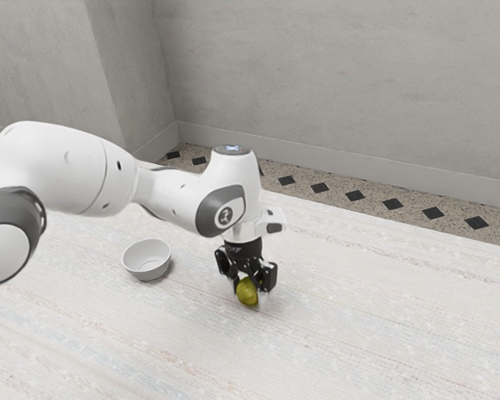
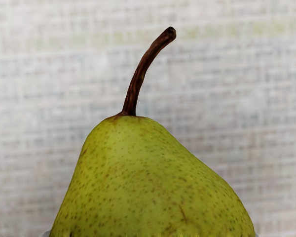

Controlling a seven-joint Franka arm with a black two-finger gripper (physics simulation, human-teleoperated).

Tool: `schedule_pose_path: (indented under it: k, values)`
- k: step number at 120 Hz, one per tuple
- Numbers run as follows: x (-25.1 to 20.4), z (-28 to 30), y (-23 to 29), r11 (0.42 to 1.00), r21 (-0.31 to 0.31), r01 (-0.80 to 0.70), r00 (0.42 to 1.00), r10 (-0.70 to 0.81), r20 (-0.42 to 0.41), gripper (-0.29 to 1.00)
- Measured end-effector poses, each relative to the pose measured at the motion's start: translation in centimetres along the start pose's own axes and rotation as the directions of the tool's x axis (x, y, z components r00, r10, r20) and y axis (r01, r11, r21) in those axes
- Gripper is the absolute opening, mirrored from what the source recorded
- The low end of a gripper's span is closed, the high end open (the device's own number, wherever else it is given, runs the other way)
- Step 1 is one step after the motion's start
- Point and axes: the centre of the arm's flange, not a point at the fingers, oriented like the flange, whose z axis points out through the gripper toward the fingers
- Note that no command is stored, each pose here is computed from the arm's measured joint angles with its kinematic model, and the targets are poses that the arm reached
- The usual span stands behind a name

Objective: Place the pear in the bowl.

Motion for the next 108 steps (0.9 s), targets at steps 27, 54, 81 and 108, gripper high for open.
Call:
schedule_pose_path:
  k: [27, 54, 81, 108]
  values:
    - [0.1, -5.2, -3.0, 0.999, 0.005, 0.048, 0.996, -0.047, -0.069, 0.39]
    - [-0.8, -9.2, -8.8, 0.991, 0.015, 0.130, 0.988, -0.128, -0.090, 0.39]
    - [-1.6, -9.6, -15.9, 0.981, 0.043, 0.191, 0.979, -0.187, -0.076, 0.39]
    - [-2.4, -7.9, -22.3, 0.973, 0.059, 0.223, 0.975, -0.221, -0.036, 0.38]
